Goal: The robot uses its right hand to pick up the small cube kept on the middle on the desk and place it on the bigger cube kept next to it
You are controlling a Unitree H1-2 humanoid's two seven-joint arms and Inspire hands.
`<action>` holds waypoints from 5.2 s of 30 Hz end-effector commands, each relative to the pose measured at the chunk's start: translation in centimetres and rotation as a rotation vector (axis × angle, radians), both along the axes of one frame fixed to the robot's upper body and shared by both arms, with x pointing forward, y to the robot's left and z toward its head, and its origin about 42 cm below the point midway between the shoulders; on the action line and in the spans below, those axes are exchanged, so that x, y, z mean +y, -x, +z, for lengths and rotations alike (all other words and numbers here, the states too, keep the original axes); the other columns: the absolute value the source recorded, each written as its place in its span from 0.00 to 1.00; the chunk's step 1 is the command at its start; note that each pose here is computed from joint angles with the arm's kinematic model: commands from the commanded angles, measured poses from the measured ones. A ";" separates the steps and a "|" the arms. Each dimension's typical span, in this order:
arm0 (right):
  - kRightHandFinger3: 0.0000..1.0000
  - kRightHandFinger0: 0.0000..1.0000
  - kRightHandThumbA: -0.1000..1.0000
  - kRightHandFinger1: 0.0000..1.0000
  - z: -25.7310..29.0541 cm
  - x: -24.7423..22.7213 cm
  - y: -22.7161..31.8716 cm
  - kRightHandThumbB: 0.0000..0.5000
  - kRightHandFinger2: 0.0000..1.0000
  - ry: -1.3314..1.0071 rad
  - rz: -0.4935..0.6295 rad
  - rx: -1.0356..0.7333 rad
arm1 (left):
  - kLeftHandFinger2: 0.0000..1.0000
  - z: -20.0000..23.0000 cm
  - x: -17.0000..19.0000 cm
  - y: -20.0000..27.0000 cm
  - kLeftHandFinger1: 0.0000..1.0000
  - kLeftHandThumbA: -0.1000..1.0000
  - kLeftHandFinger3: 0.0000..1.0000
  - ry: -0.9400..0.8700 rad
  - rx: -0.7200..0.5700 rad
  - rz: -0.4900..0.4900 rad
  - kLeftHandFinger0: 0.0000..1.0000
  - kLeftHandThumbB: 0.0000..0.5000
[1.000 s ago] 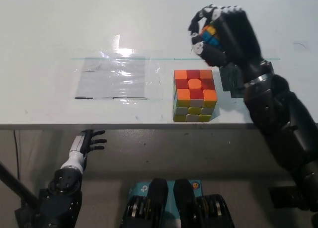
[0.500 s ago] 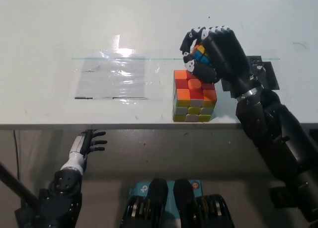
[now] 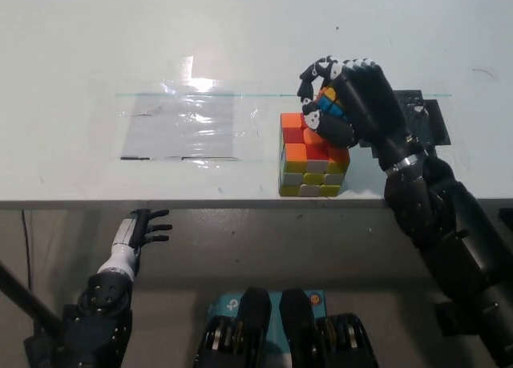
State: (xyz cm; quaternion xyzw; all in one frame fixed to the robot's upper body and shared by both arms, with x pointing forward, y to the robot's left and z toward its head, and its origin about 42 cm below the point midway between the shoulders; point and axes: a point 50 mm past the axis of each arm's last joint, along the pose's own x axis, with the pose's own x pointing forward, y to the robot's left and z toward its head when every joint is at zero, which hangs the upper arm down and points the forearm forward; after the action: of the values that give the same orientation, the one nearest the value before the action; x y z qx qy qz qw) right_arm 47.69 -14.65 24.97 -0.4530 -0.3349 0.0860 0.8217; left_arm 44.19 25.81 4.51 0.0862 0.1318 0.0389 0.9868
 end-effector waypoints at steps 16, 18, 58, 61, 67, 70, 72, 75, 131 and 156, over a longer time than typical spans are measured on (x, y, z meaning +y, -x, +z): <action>0.34 0.00 0.00 0.24 0.1 2.3 0.2 0.42 0.61 -0.054 0.051 -0.059 | 0.78 2.8 0.2 -2.2 0.67 1.00 0.81 -0.022 -0.090 -0.026 0.69 0.20; 0.36 0.00 0.00 0.24 0.0 2.6 0.3 0.44 0.62 -0.057 0.057 -0.058 | 0.79 2.8 0.2 -2.3 0.68 1.00 0.83 -0.030 -0.085 -0.025 0.70 0.20; 1.00 0.77 0.70 1.00 1.4 1.6 0.4 0.45 1.00 0.469 -0.042 -0.013 | 0.79 2.2 -0.1 -1.8 0.69 1.00 0.81 -0.004 -0.077 -0.020 0.70 0.19; 1.00 0.77 0.68 1.00 1.5 1.4 0.5 0.45 1.00 0.464 -0.041 -0.014 | 0.78 2.1 0.0 -1.6 0.68 1.00 0.80 -0.017 -0.080 -0.018 0.70 0.17; 1.00 0.77 0.69 1.00 2.1 1.4 0.9 0.43 1.00 0.429 -0.037 -0.033 | 0.76 2.1 -0.1 -1.7 0.67 1.00 0.78 -0.017 -0.079 -0.019 0.68 0.20; 1.00 0.82 0.69 1.00 2.6 1.9 1.2 0.43 1.00 0.403 -0.024 -0.029 | 0.79 2.1 -0.1 -1.7 0.70 1.00 0.81 -0.022 -0.078 -0.017 0.70 0.20; 1.00 0.83 0.70 1.00 2.4 2.0 1.7 0.44 1.00 0.382 -0.014 -0.034 | 0.80 1.7 -0.2 -1.3 0.70 1.00 0.81 -0.021 -0.066 -0.019 0.72 0.17; 1.00 0.83 0.70 1.00 3.0 2.6 2.0 0.44 1.00 0.370 0.000 -0.056 | 0.75 1.7 -0.2 -1.3 0.67 1.00 0.76 -0.017 -0.067 -0.021 0.68 0.17; 1.00 1.00 0.92 1.00 9.6 -3.3 14.1 0.84 1.00 0.142 0.024 -0.229 | 0.58 -5.3 -1.1 6.4 0.52 0.98 0.59 0.037 0.048 0.067 0.56 0.31; 1.00 0.76 0.66 1.00 -6.5 -11.8 22.0 0.48 1.00 -0.246 -0.433 0.069 | 0.64 -5.6 -1.0 6.6 0.55 1.00 0.64 0.039 0.066 0.067 0.60 0.35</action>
State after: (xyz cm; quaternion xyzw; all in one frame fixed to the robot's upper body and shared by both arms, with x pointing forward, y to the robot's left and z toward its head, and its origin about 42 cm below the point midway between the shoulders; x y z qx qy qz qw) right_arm 26.09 -25.93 20.19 -0.4449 -0.1892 -0.0558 0.8736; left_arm 36.38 24.81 -2.36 0.0592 0.1977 0.0646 0.9764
